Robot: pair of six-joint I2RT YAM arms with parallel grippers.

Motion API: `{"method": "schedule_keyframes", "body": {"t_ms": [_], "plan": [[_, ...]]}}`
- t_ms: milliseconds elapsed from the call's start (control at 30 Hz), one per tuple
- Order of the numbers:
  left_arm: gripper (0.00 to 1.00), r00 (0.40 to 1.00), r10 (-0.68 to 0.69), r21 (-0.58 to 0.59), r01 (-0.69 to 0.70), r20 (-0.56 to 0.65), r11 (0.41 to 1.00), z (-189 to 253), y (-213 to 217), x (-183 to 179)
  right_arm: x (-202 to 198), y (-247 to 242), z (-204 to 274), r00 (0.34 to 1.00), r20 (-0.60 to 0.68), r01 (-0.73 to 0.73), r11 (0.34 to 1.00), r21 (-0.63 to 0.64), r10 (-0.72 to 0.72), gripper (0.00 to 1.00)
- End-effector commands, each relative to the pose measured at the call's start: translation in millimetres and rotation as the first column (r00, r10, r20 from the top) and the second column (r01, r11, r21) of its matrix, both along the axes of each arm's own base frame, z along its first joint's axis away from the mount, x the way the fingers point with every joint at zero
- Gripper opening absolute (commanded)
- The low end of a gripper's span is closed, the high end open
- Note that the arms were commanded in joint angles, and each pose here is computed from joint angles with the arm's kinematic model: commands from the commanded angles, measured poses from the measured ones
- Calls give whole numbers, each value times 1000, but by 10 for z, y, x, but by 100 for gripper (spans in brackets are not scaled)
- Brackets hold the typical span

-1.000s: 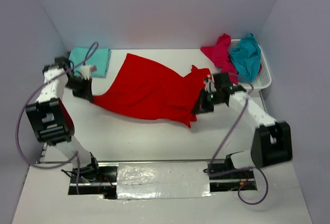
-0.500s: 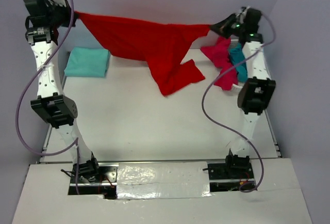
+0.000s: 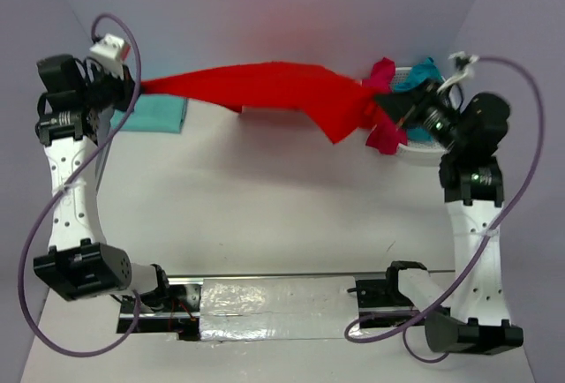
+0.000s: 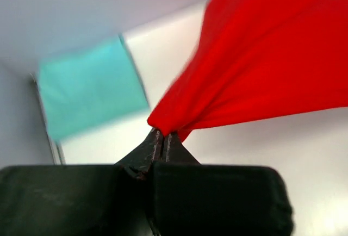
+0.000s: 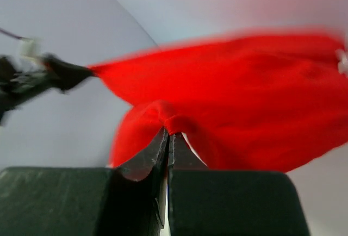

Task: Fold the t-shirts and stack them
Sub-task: Flatten out the tshirt

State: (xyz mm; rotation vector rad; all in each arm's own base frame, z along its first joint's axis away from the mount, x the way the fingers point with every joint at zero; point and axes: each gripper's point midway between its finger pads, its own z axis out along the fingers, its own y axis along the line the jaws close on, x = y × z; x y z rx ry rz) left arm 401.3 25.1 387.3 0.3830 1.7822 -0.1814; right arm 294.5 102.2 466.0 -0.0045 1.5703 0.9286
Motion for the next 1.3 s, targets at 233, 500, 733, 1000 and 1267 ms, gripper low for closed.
{"method": "schedule_keyframes", "body": {"t_ms": [233, 500, 733, 1000, 1267], "plan": [[0, 836, -28, 227, 181, -548, 957, -1757, 1, -1625, -1041, -44, -2674, 843, -531, 28, 993, -111, -83, 0], [0, 567, 16, 197, 261, -823, 945, -2700, 26, -2530, -1566, 82, -3278, 751, -660, -10, 999, -39, -18, 0], [0, 536, 77, 214, 199, -841, 956, -2767, 65, -2612, -1386, 86, -3219, 752, -660, -11, 1000, -25, -9, 0], [0, 608, 92, 160, 58, -788, 985, -2570, 60, -2112, -772, 23, -3119, 747, -665, -35, 997, -67, -18, 0], [0, 776, 44, 77, 5, -630, 997, -1940, 25, -699, 308, -53, -2216, 837, -546, -11, 997, -76, -32, 0]]}}
